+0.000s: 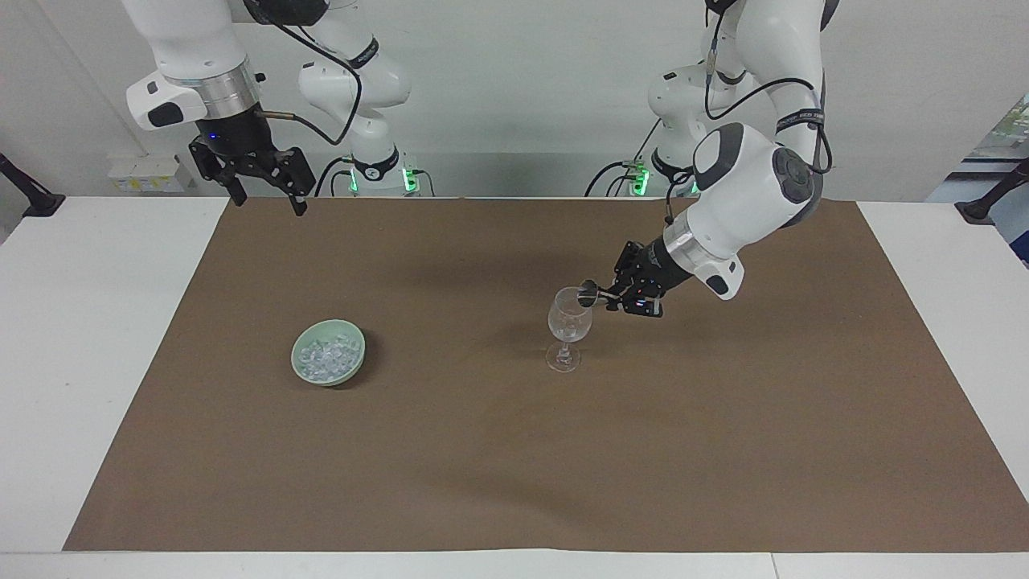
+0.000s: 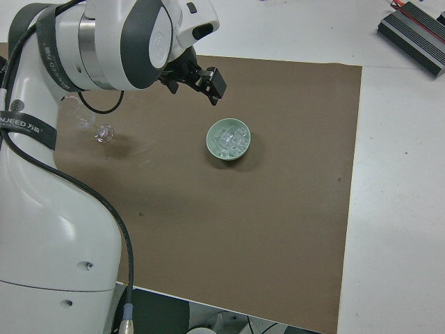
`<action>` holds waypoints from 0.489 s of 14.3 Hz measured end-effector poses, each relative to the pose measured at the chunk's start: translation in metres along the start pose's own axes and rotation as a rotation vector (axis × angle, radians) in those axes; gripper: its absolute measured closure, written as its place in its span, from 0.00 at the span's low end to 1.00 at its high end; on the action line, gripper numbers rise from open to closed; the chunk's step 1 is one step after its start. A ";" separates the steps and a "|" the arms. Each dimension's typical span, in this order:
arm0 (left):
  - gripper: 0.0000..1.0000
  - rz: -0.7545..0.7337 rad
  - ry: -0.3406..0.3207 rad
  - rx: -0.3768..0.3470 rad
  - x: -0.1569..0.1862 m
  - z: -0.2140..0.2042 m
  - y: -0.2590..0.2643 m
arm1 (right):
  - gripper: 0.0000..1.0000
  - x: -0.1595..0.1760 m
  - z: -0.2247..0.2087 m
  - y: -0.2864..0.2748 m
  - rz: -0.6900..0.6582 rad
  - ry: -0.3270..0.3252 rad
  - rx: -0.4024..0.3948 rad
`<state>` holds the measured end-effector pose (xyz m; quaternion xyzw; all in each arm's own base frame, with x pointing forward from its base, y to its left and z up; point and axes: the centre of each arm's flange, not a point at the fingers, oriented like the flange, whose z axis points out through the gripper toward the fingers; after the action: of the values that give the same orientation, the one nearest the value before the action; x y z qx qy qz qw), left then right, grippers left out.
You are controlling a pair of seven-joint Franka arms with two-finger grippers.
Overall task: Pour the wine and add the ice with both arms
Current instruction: 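Tilt the bottle over the clear cup with the left gripper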
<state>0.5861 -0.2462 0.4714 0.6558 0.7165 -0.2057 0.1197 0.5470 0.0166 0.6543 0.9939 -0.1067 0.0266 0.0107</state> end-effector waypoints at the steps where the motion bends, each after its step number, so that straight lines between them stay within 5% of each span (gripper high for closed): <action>1: 0.78 0.002 0.000 -0.001 -0.001 0.000 0.000 | 0.00 0.000 0.000 0.000 0.000 0.000 0.000; 7: 0.78 0.016 0.042 -0.013 -0.006 0.002 -0.004 | 0.00 0.000 0.000 0.000 0.000 0.000 0.000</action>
<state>0.5831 -0.2525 0.4731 0.6648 0.7150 -0.1864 0.1105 0.5470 0.0166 0.6543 0.9939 -0.1067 0.0266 0.0107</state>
